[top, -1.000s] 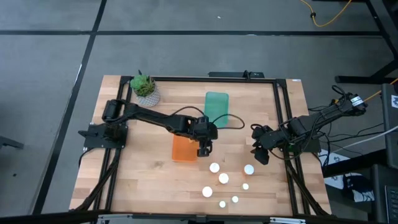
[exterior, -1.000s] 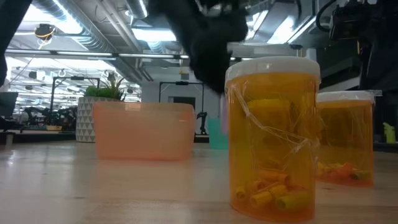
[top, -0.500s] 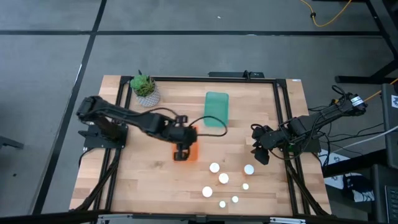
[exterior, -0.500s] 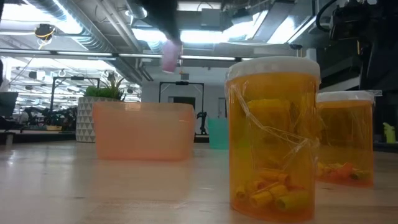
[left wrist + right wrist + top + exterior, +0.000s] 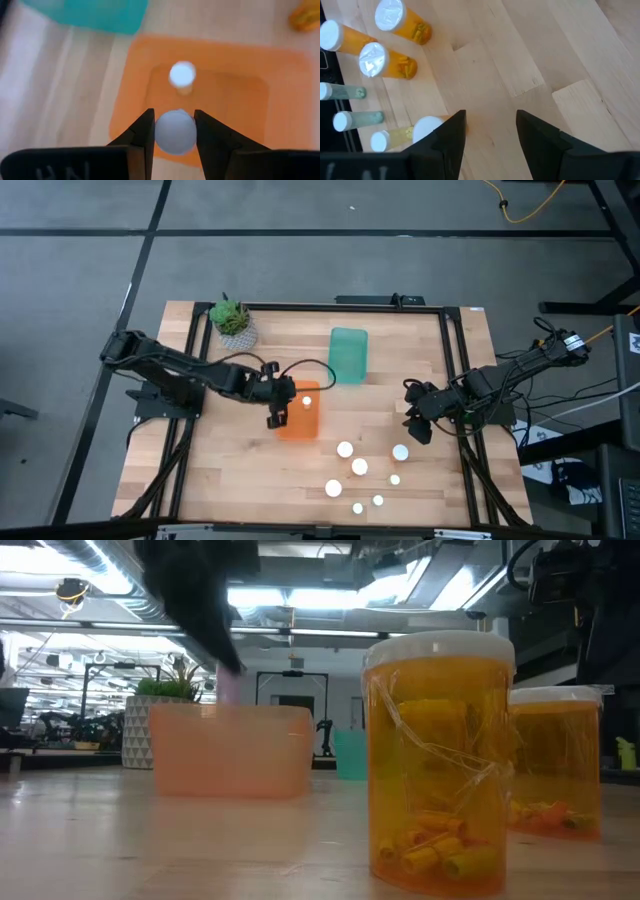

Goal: Pick and place medicine bottles into bin by pill shape (circle, oval)
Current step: Put the small pink pill bottle into the orange bin

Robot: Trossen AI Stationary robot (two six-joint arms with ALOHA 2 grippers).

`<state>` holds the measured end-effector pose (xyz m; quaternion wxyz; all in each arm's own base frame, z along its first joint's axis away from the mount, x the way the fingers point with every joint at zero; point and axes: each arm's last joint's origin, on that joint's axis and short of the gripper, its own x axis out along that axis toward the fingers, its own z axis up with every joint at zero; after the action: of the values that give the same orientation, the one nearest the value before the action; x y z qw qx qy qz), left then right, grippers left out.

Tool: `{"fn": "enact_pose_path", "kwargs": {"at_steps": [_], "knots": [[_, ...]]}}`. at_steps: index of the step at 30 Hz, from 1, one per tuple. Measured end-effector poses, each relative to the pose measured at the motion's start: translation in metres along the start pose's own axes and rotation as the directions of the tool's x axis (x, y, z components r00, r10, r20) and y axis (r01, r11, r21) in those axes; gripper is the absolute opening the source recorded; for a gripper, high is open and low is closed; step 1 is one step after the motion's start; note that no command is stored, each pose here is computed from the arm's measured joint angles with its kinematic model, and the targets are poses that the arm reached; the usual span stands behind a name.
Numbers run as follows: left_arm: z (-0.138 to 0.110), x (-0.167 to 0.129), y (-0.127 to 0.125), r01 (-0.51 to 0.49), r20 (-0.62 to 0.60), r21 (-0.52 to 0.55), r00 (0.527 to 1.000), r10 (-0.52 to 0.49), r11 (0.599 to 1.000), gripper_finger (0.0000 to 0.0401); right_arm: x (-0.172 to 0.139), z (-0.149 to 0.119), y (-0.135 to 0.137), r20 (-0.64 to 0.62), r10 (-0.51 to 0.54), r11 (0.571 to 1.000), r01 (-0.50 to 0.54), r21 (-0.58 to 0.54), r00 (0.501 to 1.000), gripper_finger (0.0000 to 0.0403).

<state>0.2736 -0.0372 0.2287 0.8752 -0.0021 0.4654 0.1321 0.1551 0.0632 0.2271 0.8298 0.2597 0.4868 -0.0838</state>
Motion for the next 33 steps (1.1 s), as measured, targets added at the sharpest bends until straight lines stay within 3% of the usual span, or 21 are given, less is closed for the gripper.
{"fn": "enact_pose_path", "kwargs": {"at_steps": [4,11,23,33], "knots": [[-0.008,0.024,0.015,0.072,0.056,-0.064,0.996,-0.069,0.995,0.0101,0.0,0.0,0.0,0.002,0.002,1.0,-0.002,-0.001,1.0,0.0177],[-0.02,0.041,0.036,0.06,0.028,-0.127,0.998,-0.056,0.99,0.0101,0.0,0.0,0.0,0.002,0.003,1.0,-0.003,-0.006,1.0,0.0177],[-0.021,0.068,0.031,0.092,0.026,-0.139,0.996,-0.09,0.986,0.0101,0.0,0.0,0.0,0.008,-0.002,1.0,0.003,-0.01,1.0,0.0177],[-0.017,0.067,0.031,0.09,0.037,-0.111,0.996,-0.086,0.99,0.0101,0.0,0.0,0.0,0.008,-0.003,1.0,0.003,-0.018,1.0,0.0177]]}}
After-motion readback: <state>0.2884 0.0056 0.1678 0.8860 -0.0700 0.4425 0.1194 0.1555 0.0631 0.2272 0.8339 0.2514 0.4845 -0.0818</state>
